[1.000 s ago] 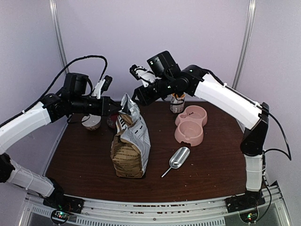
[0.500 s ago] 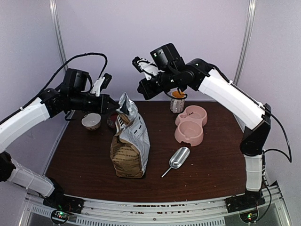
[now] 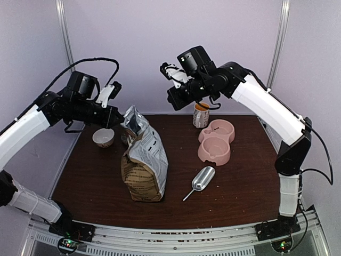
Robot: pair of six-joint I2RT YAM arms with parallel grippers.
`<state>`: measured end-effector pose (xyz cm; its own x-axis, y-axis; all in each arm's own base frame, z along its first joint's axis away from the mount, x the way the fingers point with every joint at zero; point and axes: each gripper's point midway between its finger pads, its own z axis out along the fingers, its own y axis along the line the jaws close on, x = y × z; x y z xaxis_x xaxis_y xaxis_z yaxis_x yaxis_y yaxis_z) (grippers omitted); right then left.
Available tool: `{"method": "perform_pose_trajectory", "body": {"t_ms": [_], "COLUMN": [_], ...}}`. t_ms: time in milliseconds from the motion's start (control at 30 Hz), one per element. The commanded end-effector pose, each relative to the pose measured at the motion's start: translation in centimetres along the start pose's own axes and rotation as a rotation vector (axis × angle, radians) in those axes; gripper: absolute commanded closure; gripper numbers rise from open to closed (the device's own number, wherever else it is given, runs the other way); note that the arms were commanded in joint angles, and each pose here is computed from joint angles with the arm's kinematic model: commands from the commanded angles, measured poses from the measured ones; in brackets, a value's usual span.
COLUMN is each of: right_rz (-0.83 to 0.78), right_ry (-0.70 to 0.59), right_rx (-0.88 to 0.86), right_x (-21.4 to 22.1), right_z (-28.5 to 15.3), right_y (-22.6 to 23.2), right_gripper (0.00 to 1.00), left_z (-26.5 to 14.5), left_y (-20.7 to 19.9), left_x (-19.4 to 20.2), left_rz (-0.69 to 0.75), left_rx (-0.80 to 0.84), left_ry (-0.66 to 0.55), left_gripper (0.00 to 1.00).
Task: Serve the pet food
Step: Open the seal of the pet food bag.
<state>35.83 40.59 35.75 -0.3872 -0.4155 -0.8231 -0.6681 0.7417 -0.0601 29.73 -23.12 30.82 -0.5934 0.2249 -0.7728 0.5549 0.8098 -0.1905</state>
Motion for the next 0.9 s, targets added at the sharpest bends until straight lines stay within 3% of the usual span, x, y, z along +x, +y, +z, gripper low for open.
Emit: {"method": "perform_pose_trajectory", "body": {"t_ms": [0, 233, 300, 467, 533, 600, 700, 867], "right_rz": [0.003, 0.037, 0.052, 0.081, 0.088, 0.093, 0.104, 0.134], "right_ry": [-0.058, -0.087, -0.1, -0.106, -0.11, -0.116, -0.128, -0.129], "right_rx": [0.034, -0.08, -0.11, -0.184, -0.205, -0.22, -0.239, -0.293], "right_x": [-1.8, -2.3, -2.6, -2.5, -2.6, -2.8, -3.0, -2.5], "right_z": [-3.4, -3.3, -3.6, -3.5, -3.6, -3.9, -4.3, -4.3], "right_y": [-1.4, 0.7, 1.1, 2.4, 2.8, 3.1, 3.4, 4.8], "right_gripper": [1.0, 1.0, 1.0, 0.74, 0.63, 0.55, 0.45, 0.38], "left_z": [-2.6, -2.3, -2.0, -1.5, -1.6, -1.9, -2.6, -2.3], "left_y": [0.7, 0.3, 0.1, -1.3, -2.0, -2.4, -2.9, -4.2], "left_x": [0.0, 0.0, -0.1, -0.8, -1.1, -1.5, -1.9, -2.2], "left_rz": [0.054, 0.035, 0.016, -0.038, -0.046, -0.062, -0.083, -0.116], "left_rx": [-0.062, -0.035, -0.023, 0.062, 0.101, 0.118, 0.136, 0.169], "left_ry": [-0.001, -0.011, -0.024, -0.053, -0.064, -0.083, -0.104, -0.104], "left_gripper": [1.0, 1.0, 0.92, 0.65, 0.45, 0.33, 0.24, 0.23]}}
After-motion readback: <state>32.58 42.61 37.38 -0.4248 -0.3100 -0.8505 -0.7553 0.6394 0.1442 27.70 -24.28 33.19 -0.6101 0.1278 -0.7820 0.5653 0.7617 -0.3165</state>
